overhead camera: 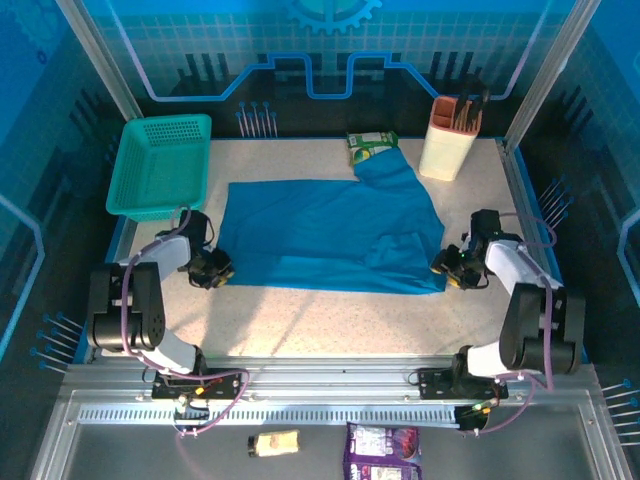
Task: Fold the inside-out t-shirt
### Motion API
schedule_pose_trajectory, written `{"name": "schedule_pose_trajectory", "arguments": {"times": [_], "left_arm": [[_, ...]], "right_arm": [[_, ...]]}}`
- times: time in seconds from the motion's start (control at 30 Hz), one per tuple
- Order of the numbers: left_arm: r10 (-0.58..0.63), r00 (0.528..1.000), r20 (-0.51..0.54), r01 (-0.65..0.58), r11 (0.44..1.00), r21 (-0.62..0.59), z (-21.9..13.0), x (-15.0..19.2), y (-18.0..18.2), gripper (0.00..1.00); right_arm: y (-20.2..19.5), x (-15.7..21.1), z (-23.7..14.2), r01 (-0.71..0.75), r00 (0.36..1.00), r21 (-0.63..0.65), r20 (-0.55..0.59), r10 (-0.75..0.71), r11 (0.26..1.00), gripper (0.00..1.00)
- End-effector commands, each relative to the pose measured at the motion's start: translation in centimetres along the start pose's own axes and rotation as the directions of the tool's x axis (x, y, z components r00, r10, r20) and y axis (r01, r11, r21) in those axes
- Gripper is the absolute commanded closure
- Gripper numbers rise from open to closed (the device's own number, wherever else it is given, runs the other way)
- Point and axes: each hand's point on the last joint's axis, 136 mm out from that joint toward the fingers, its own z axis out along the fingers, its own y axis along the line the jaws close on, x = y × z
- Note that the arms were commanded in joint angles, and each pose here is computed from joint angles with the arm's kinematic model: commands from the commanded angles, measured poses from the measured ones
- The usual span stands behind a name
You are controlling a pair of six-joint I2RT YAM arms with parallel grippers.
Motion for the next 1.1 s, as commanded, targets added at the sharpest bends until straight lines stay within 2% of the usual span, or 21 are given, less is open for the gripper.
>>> {"name": "schedule_pose_trajectory", "arguments": {"times": [0.0,0.1,0.2,0.33,0.53,0.73,0.83,0.97,1.07], "left_arm": [[-0.003,1.0,-0.021,0.003,1.0,0.019,-1.7,0.7,-0.4,0.79],[0.039,0.999,-0.002,-0.039,0.997,0.065,-2.9,0.3,-2.3,0.79],[0.085,0.996,-0.01,-0.084,0.994,0.076,-2.6,0.2,-4.1,0.8],[0.095,0.994,-0.059,-0.093,0.995,0.038,-0.5,0.6,-4.6,0.79],[0.006,0.996,-0.094,-0.01,0.999,-0.047,1.6,2.5,-0.6,0.77],[-0.131,0.987,-0.092,0.126,0.99,-0.058,2.0,6.4,3.4,0.78],[-0.192,0.98,-0.056,0.19,0.981,-0.033,1.3,7.9,4.8,0.77],[-0.235,0.971,-0.048,0.235,0.972,0.011,0.6,9.5,5.3,0.77],[-0.203,0.978,-0.039,0.205,0.978,0.045,-0.3,9.7,4.0,0.76]], "right_arm": [[4.2,-0.5,-2.9,0.158,0.986,-0.013,0.052,-0.158,0.987,0.5],[9.2,1.6,-1.9,0.246,0.965,-0.157,-0.055,-0.257,0.957,0.5],[11.0,3.0,0.4,0.268,0.95,-0.175,-0.116,-0.291,0.947,0.46],[9.5,3.1,3.1,0.193,0.966,-0.129,-0.148,-0.211,0.973,0.39],[4.4,4.0,5.3,0.038,0.984,-0.073,-0.17,-0.05,0.997,0.3],[1.0,5.7,4.5,-0.053,0.985,-0.058,-0.166,0.043,0.997,0.25],[-0.9,6.4,4.1,-0.095,0.981,0.014,-0.168,0.096,0.995,0.21],[-1.6,6.9,3.0,-0.12,0.98,0.044,-0.152,0.125,0.992,0.21],[-0.5,6.4,1.6,-0.112,0.986,0.012,-0.126,0.113,0.994,0.23]]}}
